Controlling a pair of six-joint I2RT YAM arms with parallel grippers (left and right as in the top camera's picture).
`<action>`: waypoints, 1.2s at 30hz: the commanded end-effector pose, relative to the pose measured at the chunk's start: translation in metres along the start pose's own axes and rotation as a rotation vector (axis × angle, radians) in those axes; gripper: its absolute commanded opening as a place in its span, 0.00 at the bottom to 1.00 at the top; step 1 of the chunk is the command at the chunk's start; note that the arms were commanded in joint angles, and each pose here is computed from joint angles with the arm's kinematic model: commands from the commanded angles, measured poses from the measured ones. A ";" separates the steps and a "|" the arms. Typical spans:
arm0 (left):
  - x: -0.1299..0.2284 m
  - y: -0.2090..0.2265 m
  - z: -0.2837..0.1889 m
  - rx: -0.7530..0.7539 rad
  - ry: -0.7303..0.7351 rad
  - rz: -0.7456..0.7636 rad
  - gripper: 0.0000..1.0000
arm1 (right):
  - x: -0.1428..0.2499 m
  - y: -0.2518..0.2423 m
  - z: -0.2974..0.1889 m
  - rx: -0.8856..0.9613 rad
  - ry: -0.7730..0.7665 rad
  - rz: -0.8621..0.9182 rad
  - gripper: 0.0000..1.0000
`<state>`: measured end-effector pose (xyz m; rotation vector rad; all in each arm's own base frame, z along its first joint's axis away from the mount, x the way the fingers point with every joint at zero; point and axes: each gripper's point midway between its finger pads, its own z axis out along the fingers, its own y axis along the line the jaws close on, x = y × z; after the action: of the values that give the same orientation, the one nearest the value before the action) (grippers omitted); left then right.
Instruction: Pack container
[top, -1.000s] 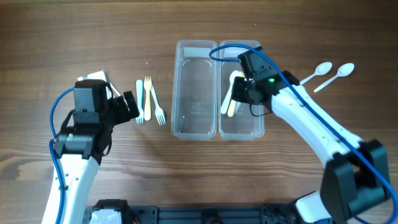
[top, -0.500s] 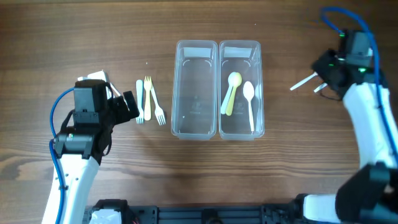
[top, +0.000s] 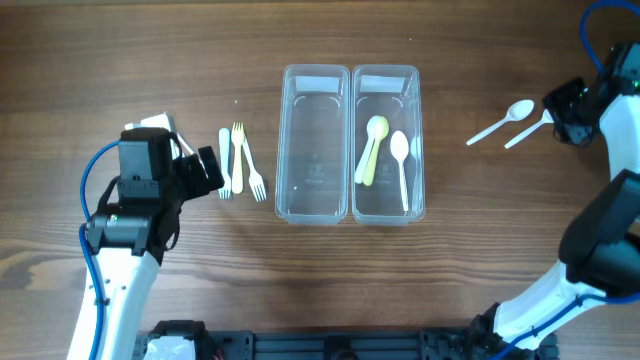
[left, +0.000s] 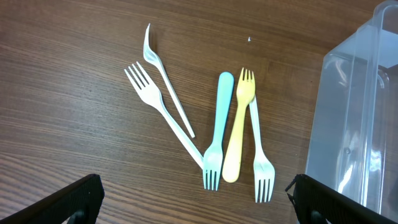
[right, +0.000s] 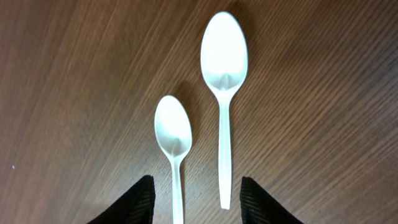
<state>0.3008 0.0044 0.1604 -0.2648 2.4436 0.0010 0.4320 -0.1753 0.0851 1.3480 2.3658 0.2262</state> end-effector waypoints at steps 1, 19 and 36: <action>-0.009 -0.001 -0.004 -0.005 -0.025 0.017 1.00 | -0.006 0.008 0.016 0.036 0.054 -0.056 0.45; -0.009 -0.001 -0.004 -0.005 -0.025 0.017 1.00 | 0.018 -0.031 0.074 0.252 0.155 -0.104 0.42; -0.009 -0.001 -0.004 -0.005 -0.025 0.017 1.00 | 0.044 -0.033 0.054 0.331 0.226 -0.208 0.06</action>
<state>0.3009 0.0044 0.1605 -0.2648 2.4432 0.0009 0.4043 -0.1599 -0.0025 1.3173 2.8082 -0.0837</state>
